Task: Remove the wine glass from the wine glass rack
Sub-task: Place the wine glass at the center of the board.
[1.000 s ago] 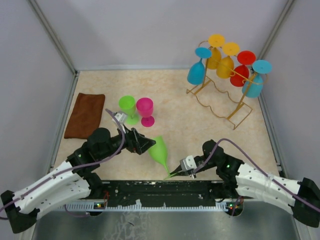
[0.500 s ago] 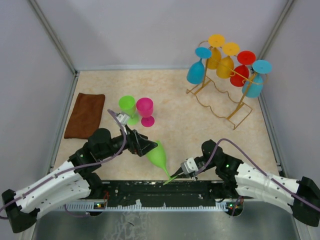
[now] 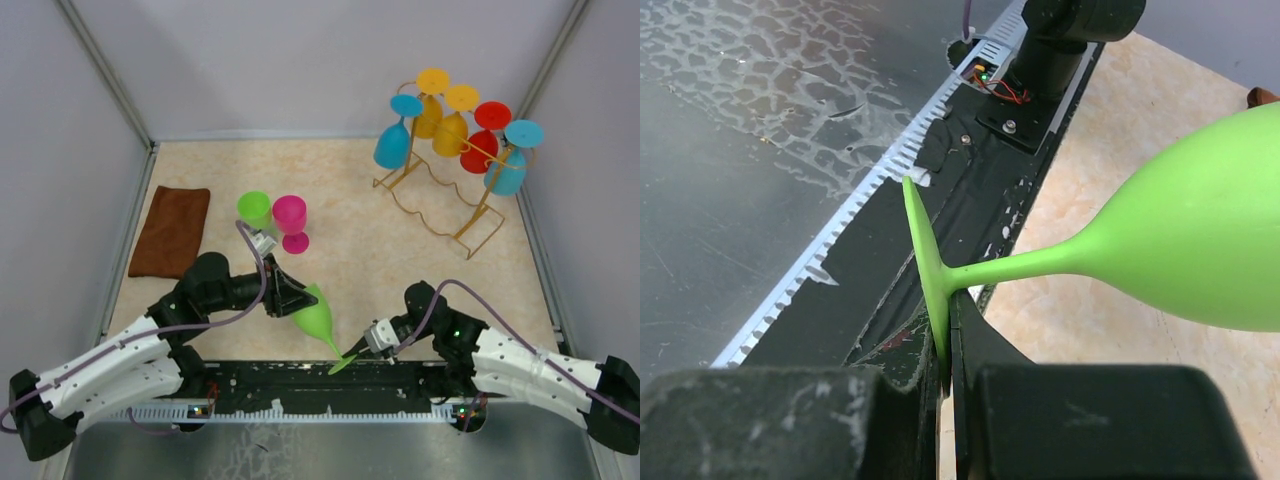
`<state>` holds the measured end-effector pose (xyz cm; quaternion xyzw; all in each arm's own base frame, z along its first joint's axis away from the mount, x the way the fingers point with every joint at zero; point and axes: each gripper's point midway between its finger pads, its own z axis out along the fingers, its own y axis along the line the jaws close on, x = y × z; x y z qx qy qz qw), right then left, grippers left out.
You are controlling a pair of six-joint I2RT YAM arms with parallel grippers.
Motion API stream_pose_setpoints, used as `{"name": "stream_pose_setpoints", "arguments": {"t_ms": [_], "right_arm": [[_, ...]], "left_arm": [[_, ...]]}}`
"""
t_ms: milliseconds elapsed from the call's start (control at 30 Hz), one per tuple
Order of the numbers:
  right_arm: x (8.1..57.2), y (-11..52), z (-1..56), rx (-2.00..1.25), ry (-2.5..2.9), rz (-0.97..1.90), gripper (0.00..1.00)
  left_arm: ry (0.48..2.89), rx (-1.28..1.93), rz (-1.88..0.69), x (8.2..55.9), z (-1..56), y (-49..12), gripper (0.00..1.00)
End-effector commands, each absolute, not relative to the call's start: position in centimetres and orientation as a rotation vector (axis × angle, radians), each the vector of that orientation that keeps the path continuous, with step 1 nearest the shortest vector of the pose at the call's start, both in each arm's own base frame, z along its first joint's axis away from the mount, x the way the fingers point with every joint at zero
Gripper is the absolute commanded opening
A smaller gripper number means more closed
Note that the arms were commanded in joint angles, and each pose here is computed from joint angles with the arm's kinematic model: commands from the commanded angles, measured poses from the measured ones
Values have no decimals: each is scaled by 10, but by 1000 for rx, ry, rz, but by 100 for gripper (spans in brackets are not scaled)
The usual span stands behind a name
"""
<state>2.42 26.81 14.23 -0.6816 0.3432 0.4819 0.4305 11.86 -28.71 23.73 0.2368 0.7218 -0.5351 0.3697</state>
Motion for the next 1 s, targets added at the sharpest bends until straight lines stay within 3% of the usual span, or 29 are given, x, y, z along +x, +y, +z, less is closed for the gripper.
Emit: {"name": "stream_pose_setpoints", "arguments": {"t_ms": [0,233,667,967], "right_arm": [[39,276,160,-1651,808,1111,0],[46,276,150,-1657,879,1077,2],[49,273,148,-1650,907,1051,4],[54,273,151,-1627,916,1019,17]], "left_arm": [[1768,689,-1464,101,255,-290,36],[1745,697,-1448,101,261,-287,0],[1762,626,-1386,113,261,-281,0],[1837,530,-1274,129,253,-273,0]]}}
